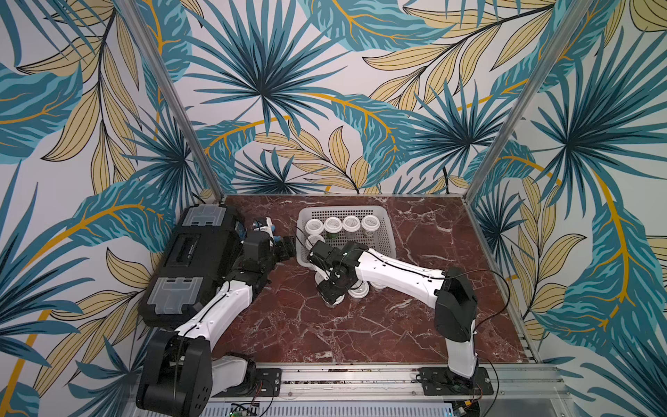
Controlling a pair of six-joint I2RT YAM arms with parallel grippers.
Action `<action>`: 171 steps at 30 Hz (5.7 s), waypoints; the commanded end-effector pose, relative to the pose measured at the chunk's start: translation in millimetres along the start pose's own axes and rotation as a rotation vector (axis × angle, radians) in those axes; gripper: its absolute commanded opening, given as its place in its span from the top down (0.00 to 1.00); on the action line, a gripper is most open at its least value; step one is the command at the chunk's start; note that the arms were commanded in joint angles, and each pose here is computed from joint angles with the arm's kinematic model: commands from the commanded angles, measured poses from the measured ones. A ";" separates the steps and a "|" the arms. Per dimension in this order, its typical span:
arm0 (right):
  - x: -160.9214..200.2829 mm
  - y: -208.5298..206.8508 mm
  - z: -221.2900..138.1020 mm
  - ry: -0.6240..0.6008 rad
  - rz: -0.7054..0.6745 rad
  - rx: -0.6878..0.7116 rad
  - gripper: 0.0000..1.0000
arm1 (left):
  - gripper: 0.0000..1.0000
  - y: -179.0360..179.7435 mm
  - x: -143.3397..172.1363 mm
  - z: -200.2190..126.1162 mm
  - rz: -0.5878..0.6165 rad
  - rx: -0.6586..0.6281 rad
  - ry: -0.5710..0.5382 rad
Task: Put the yogurt in the basket
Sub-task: Pick up the yogurt from the center of the board, then place the yogurt in the basket.
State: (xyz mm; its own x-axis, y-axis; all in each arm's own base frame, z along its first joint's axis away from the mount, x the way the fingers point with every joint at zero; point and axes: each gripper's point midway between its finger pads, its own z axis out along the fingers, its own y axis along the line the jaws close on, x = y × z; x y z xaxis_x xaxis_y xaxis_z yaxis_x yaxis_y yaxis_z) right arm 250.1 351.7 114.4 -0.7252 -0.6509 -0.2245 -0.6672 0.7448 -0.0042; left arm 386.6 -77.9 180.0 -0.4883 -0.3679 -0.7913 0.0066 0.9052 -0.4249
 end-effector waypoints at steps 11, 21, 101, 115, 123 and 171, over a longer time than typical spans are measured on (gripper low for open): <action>-6.1 -15.5 -55.6 -0.029 -0.057 0.015 0.33 | 0.18 -2.8 -2.3 -2.1 -0.011 0.028 -0.019; -20.5 -42.3 -80.7 -0.055 -0.046 0.009 0.33 | 0.18 -3.4 -2.5 -2.4 -0.010 0.031 -0.019; -130.8 -149.9 40.2 -0.147 0.091 0.103 0.33 | 0.17 -14.1 -6.2 -3.2 0.002 0.088 -0.036; -132.3 -148.3 44.9 -0.150 0.096 0.092 0.25 | 0.16 -13.6 -5.8 -3.2 0.005 0.083 -0.033; -129.6 -148.6 43.5 -0.147 0.108 0.092 0.24 | 0.15 -13.6 -6.3 -3.2 0.005 0.083 -0.034; -85.4 -169.1 42.4 -0.162 0.238 -0.002 0.46 | 0.16 -17.7 -4.5 -0.5 0.017 0.088 -0.022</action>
State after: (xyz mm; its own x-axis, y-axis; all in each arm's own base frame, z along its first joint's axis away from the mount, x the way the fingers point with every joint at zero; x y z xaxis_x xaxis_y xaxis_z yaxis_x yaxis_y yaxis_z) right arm 428.6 278.4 91.5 -0.8246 -0.4419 -0.3532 -0.4854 0.8733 0.0406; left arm 387.9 -90.5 191.1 -0.4718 -0.3708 -0.7999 0.0789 0.8859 -0.4572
